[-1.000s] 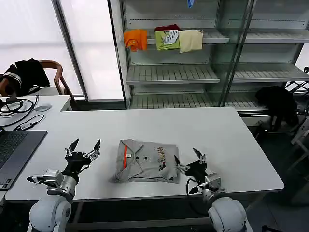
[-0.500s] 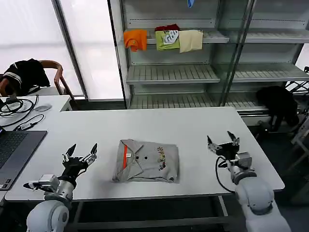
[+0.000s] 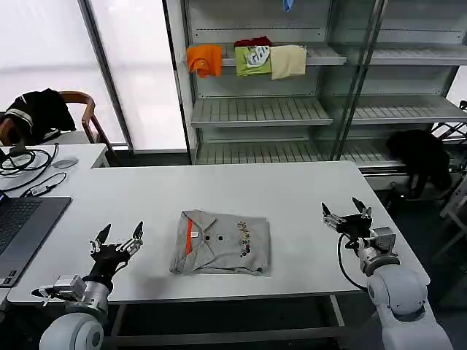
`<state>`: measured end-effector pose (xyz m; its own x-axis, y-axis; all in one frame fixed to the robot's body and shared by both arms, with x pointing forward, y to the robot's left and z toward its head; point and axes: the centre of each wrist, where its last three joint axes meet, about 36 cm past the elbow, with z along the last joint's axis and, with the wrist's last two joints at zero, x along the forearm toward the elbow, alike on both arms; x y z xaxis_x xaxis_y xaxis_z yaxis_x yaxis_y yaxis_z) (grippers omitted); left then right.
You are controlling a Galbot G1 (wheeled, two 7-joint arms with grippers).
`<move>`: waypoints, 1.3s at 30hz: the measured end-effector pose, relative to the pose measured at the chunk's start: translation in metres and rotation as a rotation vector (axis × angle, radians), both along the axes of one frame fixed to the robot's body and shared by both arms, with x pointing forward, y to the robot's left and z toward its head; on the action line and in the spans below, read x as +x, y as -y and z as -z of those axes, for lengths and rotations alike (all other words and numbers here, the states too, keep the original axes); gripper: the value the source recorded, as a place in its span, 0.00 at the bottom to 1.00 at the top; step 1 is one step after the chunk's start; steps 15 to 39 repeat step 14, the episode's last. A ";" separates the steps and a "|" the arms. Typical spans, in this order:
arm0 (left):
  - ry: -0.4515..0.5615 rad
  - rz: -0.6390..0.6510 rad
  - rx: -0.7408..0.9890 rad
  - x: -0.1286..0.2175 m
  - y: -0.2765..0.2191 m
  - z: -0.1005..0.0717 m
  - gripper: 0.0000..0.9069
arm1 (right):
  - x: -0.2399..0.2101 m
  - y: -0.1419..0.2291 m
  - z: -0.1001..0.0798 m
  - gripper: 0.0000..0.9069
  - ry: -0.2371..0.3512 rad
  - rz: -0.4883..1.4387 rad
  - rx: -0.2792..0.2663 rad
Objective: Fold and organize the clothes.
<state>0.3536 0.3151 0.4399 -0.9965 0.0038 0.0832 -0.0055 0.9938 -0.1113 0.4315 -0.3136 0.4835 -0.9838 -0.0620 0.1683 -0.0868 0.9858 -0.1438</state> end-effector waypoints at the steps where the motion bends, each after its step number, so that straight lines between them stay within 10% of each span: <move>1: 0.004 -0.001 -0.001 0.000 0.000 0.000 1.00 | 0.000 0.001 0.001 1.00 -0.001 -0.001 0.003; 39: 0.018 -0.026 -0.004 0.004 -0.003 0.002 1.00 | 0.000 0.018 0.006 1.00 0.000 0.014 0.012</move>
